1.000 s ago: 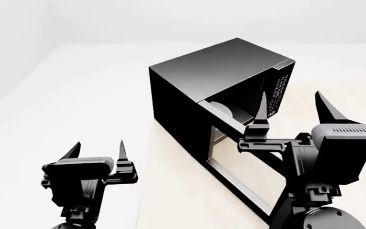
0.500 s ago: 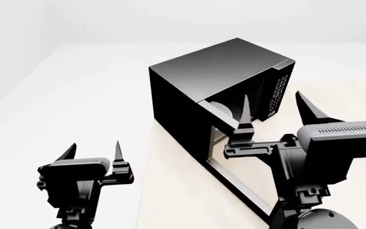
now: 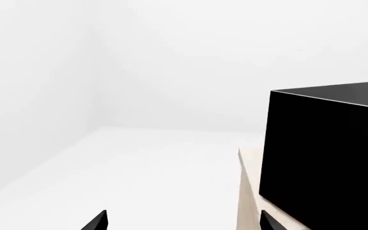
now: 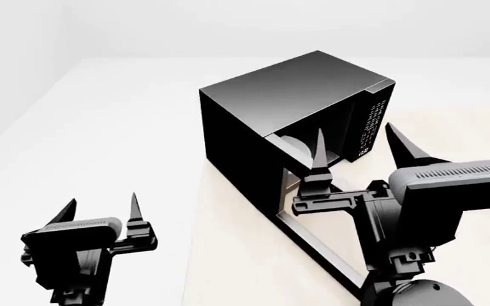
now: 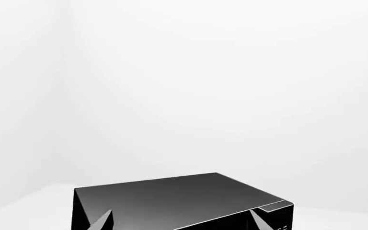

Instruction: Close the microwave.

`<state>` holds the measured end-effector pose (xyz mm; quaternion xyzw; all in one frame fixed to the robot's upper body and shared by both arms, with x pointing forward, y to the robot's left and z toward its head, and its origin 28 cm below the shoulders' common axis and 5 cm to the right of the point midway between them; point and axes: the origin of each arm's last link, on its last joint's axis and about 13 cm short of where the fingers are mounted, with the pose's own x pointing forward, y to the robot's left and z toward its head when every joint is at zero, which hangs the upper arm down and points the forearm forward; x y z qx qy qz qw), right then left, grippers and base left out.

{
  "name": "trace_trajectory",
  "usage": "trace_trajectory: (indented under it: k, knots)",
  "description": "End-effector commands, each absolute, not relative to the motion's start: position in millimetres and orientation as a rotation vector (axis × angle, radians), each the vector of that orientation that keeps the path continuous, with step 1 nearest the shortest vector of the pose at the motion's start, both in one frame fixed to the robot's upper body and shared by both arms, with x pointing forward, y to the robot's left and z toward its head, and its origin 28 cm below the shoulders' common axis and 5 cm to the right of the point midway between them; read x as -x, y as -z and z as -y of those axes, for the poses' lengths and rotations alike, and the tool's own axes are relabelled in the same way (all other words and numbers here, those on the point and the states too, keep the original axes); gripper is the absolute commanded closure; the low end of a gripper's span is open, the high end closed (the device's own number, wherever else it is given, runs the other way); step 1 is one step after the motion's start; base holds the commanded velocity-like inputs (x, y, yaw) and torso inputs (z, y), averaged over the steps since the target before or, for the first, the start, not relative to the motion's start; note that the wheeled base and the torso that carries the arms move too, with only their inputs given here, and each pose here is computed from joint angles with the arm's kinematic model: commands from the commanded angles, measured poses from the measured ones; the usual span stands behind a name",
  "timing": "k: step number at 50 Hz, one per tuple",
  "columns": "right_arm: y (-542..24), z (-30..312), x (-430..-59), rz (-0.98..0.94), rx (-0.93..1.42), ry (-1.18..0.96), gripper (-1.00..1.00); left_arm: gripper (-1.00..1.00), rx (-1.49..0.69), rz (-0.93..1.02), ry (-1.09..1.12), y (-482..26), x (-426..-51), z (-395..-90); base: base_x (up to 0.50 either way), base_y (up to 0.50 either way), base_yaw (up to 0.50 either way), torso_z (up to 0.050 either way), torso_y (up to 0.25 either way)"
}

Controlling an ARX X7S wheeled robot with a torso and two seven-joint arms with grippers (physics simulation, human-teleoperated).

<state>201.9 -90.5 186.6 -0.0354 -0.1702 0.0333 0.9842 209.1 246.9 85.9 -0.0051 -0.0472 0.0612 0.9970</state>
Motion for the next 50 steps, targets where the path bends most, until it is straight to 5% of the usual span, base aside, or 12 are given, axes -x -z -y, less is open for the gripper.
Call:
trace_trajectory:
  k: [1,50]
  knots:
    - [-187,89,-202,0.338,0.072,-0.073,-1.00,-1.00,0.004,0.098,-0.162,-85,-201,-258,0.00,0.00,0.00,0.000,0.000]
    - [-188,69,-191,0.291,0.051,-0.276,-1.00,-1.00,-0.003,0.101,-0.179,-82,-201,-260,0.00,0.00,0.00,0.000,0.000]
